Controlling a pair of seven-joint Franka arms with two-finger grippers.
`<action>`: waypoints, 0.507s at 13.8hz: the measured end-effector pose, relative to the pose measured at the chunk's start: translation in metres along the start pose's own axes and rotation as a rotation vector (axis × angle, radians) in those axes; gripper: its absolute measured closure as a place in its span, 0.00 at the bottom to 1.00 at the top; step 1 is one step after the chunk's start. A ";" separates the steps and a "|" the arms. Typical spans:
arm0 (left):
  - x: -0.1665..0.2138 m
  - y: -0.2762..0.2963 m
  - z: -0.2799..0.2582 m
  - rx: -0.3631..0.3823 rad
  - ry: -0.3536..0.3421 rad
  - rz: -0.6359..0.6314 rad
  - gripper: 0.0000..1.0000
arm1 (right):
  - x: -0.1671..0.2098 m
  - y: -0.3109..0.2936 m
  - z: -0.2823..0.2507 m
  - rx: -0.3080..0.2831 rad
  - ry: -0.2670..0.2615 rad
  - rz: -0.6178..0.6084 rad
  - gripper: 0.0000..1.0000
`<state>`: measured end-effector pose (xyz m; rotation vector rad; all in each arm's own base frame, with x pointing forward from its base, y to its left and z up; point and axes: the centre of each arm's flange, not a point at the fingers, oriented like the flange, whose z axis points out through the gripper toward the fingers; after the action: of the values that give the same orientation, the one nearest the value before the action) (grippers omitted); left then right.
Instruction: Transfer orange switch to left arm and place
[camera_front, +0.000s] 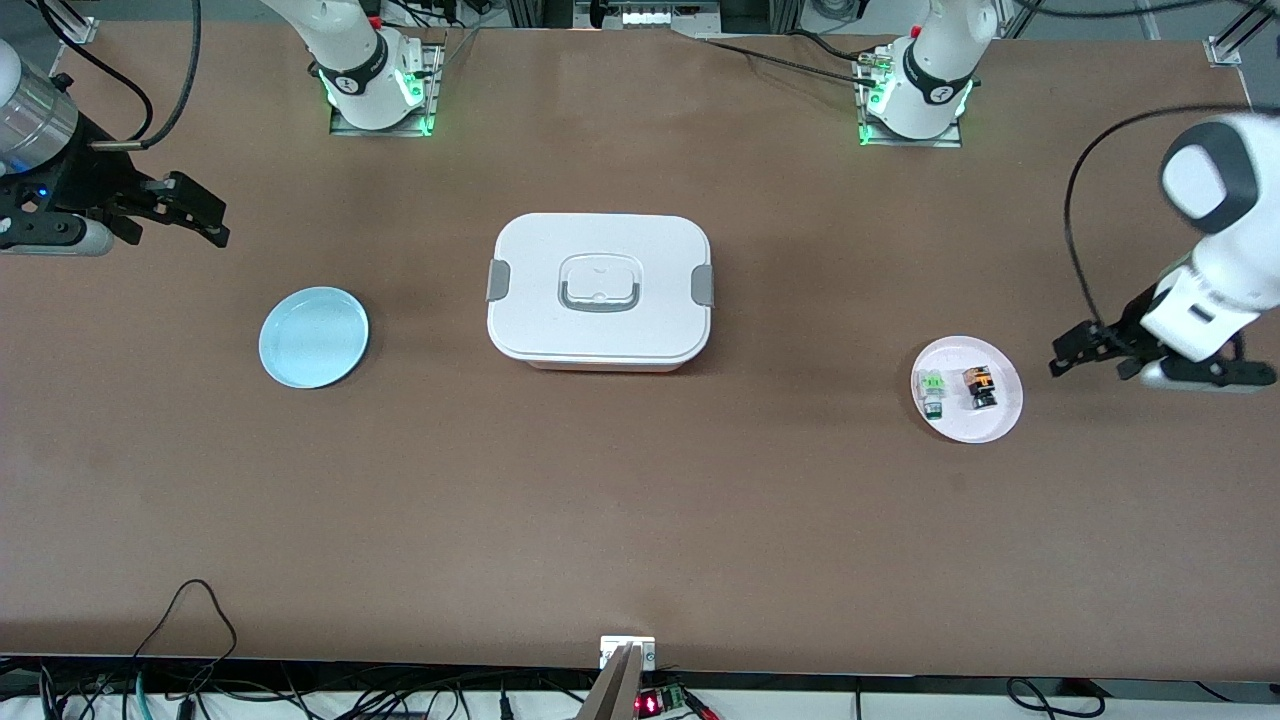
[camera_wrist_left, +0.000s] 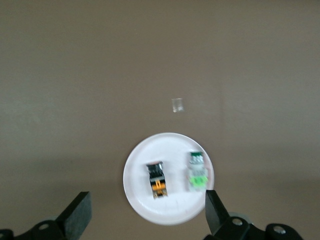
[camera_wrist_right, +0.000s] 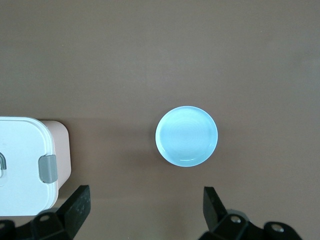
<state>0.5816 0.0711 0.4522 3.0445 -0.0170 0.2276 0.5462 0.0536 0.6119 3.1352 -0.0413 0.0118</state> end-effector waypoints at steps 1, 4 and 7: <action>0.000 0.005 -0.030 -0.007 -0.026 0.011 0.00 | 0.000 0.000 0.000 0.000 0.000 0.000 0.00; 0.003 0.017 -0.107 0.033 -0.075 0.061 0.00 | 0.000 0.000 0.000 0.000 0.000 0.000 0.00; 0.002 0.044 -0.145 0.069 -0.113 0.121 0.00 | 0.000 0.000 0.000 0.000 0.001 -0.001 0.00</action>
<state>0.5615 0.0400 0.5996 3.1239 -0.2055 0.0659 0.5462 0.0540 0.6122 3.1353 -0.0403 0.0128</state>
